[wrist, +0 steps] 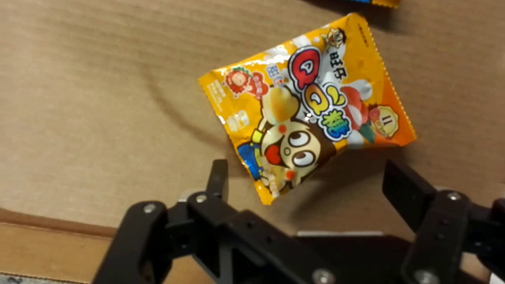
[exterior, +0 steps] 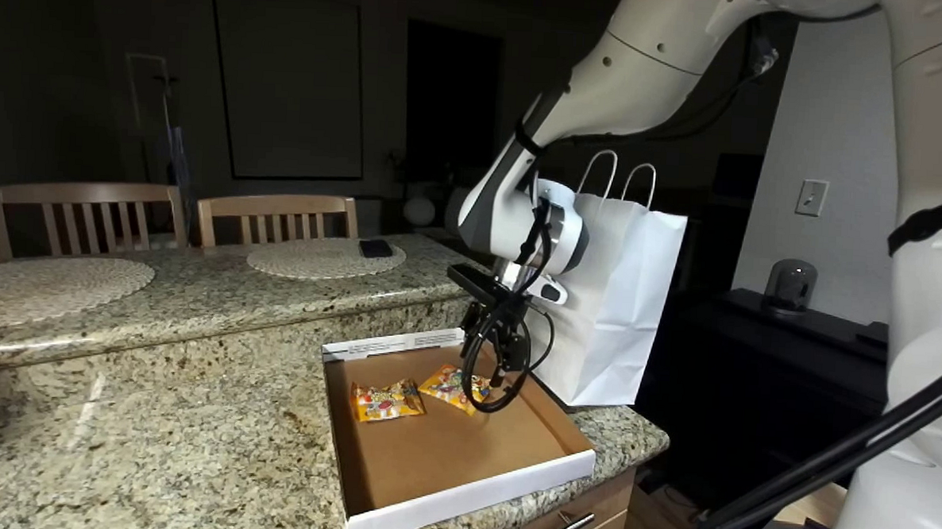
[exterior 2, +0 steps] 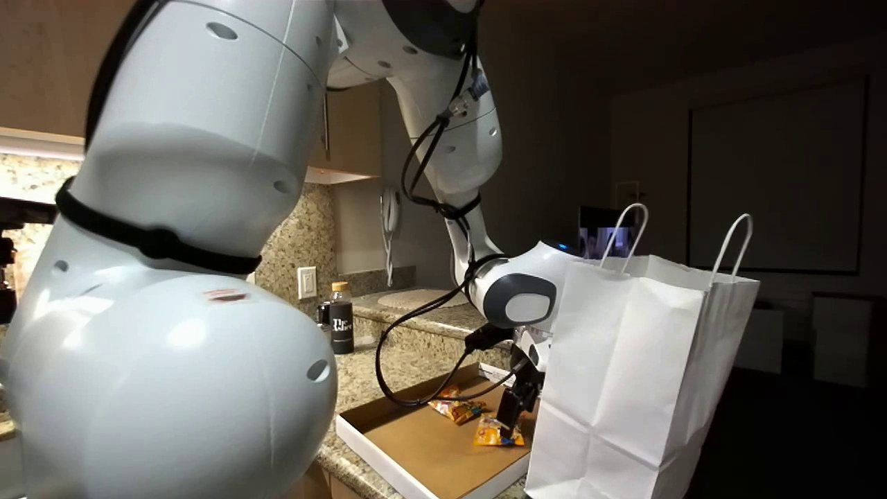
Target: Pick up the two objects on the cover box and put them on the counter
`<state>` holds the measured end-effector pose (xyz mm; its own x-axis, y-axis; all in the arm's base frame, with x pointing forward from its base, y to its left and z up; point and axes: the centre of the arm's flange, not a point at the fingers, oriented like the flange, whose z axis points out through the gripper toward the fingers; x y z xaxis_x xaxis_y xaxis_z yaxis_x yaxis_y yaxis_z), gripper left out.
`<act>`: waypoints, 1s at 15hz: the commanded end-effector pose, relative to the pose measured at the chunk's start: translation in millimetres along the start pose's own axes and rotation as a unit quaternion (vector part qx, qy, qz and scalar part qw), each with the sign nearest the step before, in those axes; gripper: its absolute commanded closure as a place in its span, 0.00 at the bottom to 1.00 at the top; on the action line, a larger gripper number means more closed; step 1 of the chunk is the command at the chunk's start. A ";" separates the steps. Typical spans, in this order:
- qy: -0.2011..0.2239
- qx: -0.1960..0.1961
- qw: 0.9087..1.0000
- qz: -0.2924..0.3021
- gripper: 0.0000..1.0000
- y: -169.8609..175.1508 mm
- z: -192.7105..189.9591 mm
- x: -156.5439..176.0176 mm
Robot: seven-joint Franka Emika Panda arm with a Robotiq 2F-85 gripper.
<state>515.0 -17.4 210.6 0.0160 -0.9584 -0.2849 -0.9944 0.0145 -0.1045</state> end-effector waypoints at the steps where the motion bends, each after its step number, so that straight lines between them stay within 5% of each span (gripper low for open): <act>1: 0.004 0.003 1.000 0.022 0.00 6.2 -6.2 -5.4; 15: 0.034 -0.029 0.999 0.028 0.00 -5.4 3.8 -25.8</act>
<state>518.4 6.2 209.9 -0.0256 -0.9720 -0.2337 -0.9980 0.0385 -0.0508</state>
